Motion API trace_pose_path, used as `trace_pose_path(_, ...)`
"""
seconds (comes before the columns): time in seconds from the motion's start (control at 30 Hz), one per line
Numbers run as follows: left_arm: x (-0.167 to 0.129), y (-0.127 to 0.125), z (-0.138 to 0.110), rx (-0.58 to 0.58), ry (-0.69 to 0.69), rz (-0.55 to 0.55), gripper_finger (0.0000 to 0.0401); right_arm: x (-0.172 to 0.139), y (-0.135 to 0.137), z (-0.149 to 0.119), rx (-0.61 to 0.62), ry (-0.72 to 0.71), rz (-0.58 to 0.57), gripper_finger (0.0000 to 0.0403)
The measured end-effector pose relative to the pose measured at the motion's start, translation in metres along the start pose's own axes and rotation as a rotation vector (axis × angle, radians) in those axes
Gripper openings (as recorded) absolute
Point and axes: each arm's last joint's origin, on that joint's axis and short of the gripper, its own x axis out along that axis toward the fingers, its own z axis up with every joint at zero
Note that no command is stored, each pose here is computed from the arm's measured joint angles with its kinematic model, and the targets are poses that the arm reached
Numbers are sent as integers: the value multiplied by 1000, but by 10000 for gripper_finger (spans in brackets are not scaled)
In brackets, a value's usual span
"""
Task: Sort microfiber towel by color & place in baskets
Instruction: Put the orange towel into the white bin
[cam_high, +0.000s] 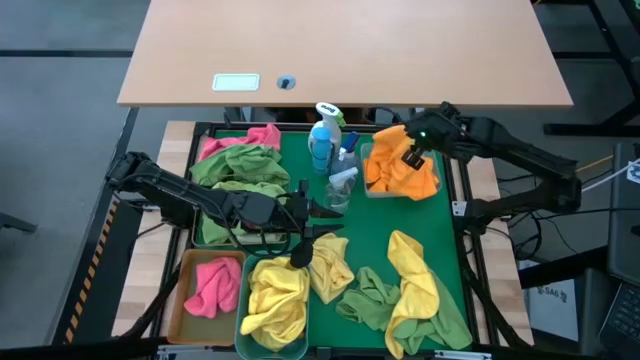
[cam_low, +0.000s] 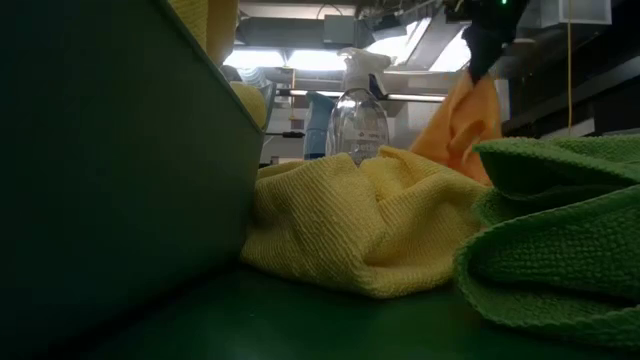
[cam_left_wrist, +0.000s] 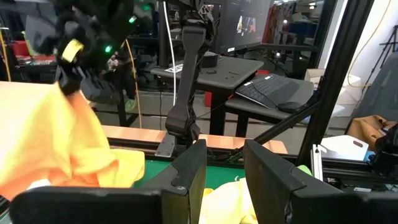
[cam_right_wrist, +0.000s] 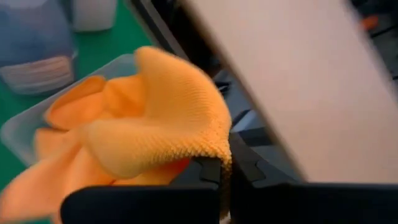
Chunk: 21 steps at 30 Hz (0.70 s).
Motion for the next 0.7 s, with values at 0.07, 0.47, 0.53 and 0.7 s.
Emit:
trace_pose_path(0.07, 0, 0, 0, 1, 3, 0, 102, 9, 0, -2, 20, 18, 68, 2)
trace_pose_path(0.47, 0, 0, -2, 7, 17, 2, 102, 82, 40, -32, 15, 32, 244, 2)
trace_pose_path(0.53, 0, 0, -2, 7, 17, 2, 102, 96, 50, -42, 3, 22, 276, 2)
trace_pose_path(0.7, 0, 0, -2, 7, 17, 2, 102, 126, 69, -72, -5, 36, 304, 2)
